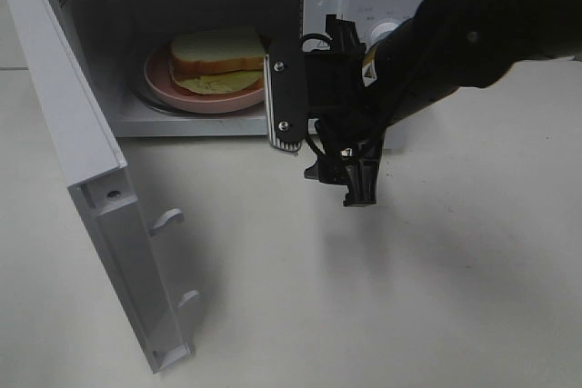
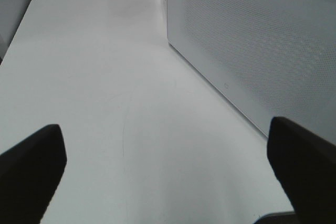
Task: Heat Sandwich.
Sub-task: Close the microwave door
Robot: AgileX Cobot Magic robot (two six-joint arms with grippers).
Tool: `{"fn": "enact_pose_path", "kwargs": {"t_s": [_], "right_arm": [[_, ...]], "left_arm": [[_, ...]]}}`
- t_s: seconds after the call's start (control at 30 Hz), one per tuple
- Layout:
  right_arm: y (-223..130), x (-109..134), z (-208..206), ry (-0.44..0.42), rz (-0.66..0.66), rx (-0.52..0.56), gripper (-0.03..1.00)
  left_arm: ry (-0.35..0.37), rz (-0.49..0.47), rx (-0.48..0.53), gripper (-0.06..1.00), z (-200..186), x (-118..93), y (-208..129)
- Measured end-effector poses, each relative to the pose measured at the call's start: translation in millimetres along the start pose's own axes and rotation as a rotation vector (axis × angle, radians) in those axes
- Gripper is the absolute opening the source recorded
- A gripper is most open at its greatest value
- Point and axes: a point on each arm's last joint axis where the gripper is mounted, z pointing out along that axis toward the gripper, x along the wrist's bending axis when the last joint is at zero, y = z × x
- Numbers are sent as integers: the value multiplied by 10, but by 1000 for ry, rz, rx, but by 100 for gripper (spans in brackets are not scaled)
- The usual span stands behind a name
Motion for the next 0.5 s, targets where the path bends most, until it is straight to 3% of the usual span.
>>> {"fn": "enact_pose_path", "kwargs": {"t_s": [0.2,0.5], "right_arm": [[-85,142,-178,3,98,2,77],[-249,395,-499,48,360,55,77]], "left_arm": [[0,0,0,99,0,0,0],[0,0,0,99,0,0,0]]}}
